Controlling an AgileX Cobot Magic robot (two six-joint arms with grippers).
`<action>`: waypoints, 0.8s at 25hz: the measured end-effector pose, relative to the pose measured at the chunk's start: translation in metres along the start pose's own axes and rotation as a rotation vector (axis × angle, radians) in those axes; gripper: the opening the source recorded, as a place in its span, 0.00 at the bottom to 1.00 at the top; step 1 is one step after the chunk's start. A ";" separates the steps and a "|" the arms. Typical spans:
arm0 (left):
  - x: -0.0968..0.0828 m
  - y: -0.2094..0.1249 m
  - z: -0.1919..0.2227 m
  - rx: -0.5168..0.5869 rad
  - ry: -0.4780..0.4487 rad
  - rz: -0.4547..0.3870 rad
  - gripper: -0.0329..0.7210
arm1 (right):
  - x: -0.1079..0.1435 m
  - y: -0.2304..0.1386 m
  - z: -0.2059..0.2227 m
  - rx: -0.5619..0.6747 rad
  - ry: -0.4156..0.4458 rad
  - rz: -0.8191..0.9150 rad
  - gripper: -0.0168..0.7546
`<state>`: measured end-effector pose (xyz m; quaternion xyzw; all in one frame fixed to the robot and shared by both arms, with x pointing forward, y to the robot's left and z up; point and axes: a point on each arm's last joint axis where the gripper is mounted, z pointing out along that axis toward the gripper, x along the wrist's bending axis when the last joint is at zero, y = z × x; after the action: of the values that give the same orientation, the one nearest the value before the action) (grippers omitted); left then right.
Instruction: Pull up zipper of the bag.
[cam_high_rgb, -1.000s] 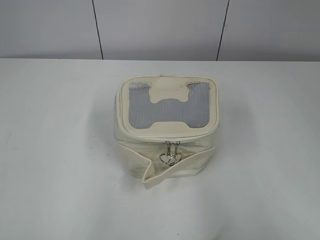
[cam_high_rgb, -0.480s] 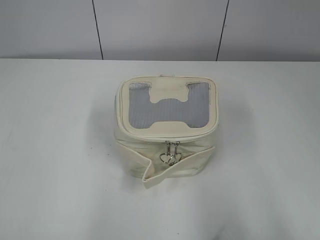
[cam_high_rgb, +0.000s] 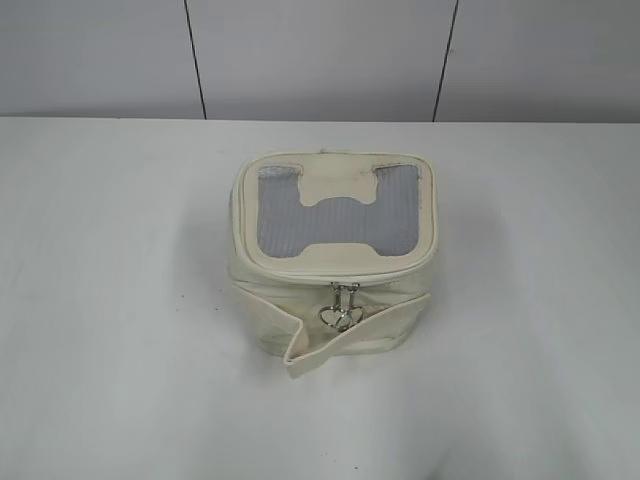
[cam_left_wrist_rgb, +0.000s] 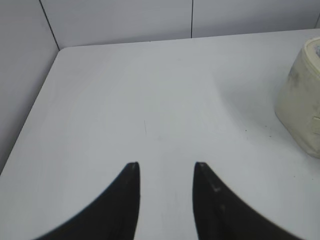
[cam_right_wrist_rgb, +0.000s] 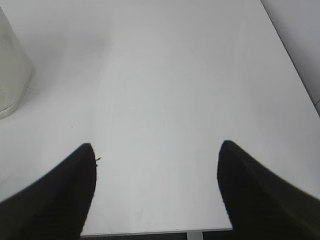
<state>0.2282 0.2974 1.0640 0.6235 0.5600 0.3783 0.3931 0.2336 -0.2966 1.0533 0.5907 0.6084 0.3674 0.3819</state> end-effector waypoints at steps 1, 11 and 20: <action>0.000 0.000 0.000 0.000 0.000 0.000 0.42 | 0.000 0.000 0.000 0.000 0.000 0.000 0.79; 0.000 0.000 0.000 0.000 -0.001 0.000 0.42 | 0.000 0.000 0.000 0.000 0.000 0.000 0.79; 0.000 0.000 0.000 0.000 0.000 0.000 0.42 | 0.000 0.000 0.000 -0.001 0.000 0.000 0.79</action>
<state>0.2282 0.2973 1.0640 0.6234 0.5600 0.3781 0.3934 0.2337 -0.2966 1.0534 0.5906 0.6083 0.3676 0.3822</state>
